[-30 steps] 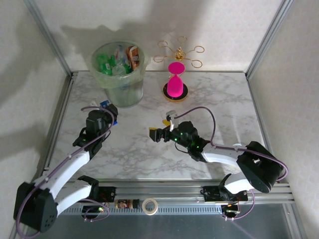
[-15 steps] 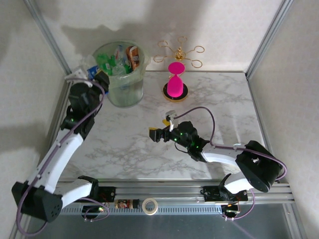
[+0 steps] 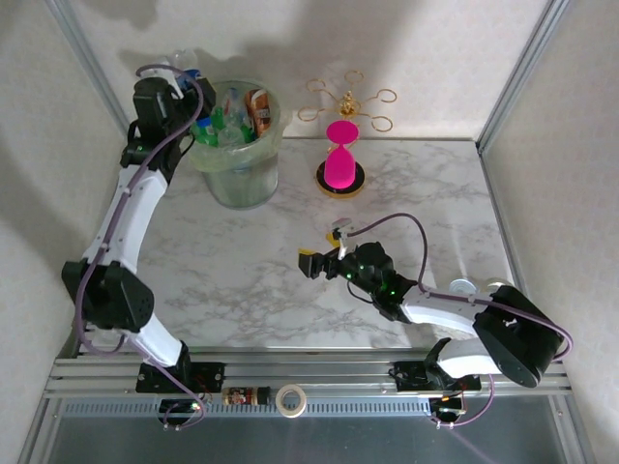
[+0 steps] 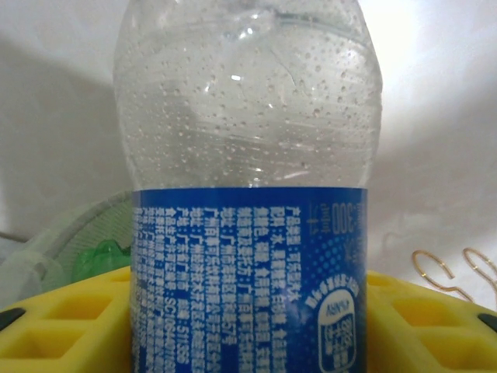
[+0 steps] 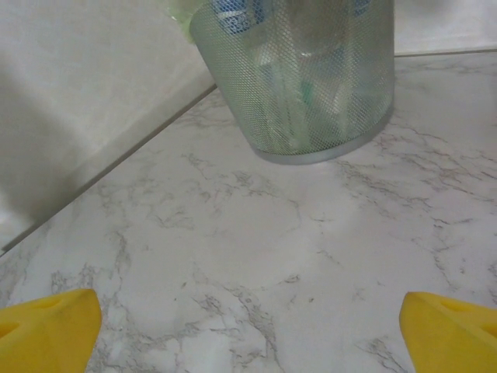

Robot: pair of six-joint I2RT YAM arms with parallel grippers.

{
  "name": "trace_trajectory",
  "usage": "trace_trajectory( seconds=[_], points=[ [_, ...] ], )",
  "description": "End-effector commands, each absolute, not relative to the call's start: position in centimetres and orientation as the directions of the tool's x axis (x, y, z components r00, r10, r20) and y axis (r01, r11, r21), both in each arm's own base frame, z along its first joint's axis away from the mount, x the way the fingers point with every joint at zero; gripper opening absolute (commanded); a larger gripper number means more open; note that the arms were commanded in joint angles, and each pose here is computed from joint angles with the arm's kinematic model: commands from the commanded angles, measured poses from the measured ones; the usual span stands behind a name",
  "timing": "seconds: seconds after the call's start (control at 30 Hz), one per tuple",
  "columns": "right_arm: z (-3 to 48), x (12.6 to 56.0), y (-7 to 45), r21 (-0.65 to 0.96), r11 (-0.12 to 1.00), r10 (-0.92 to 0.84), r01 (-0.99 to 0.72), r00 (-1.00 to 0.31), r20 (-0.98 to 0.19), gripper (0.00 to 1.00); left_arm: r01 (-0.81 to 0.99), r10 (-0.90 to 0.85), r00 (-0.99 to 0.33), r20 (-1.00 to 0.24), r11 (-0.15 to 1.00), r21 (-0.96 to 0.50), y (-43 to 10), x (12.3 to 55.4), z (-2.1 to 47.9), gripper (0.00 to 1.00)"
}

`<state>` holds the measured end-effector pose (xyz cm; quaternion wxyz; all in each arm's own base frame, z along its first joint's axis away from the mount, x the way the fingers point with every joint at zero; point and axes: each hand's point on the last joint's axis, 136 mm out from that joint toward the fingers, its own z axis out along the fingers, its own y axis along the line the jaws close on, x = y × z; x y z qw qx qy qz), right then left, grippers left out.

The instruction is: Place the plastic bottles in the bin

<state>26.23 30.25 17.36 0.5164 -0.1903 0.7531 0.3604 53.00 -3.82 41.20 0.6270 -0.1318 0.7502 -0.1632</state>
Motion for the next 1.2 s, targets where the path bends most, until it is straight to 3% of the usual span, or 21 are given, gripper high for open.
trace_trajectory(
  seconds=[0.0, 0.37, 0.5, 0.67, 0.83, 1.17],
  points=[
    [17.4, 26.1, 29.3, 0.321, 0.697, 0.082, -0.641, -0.374, -0.924, 0.99, 0.032, -0.371, -0.297, -0.88, 0.917, -0.398, -4.8, 54.2, 38.9, 0.43],
    [17.5, 26.0, 28.2, 0.305, 0.724, 0.084, -0.619, -0.361, -0.929, 0.99, -0.029, -0.368, -0.394, -0.842, 0.921, -0.389, -4.6, 57.2, 34.6, 0.45],
    [17.5, 25.9, 27.9, 0.304, 0.728, 0.086, -0.615, -0.358, -0.93, 0.99, -0.043, -0.371, -0.39, -0.843, 0.922, -0.385, -4.3, 57.2, 34.6, 0.59],
    [17.7, 26.0, 27.9, 0.294, 0.733, 0.081, -0.613, -0.35, -0.933, 0.99, -0.047, -0.371, -0.349, -0.86, 0.924, -0.38, -3.9, 56.5, 36.7, 0.85],
    [17.5, 26.4, 27.7, 0.278, 0.751, 0.072, -0.598, -0.345, -0.936, 0.99, -0.06, -0.366, -0.275, -0.889, 0.929, -0.364, -3.0, 55.2, 40.0, 1.0],
    [17.2, 30.2, 22.2, 0.128, 0.938, 0.031, -0.322, -0.289, -0.957, 0.99, -0.048, -0.452, -0.128, -0.883, 0.892, -0.45, -2.2, 49.6, 43.1, 0.99]
  ],
)
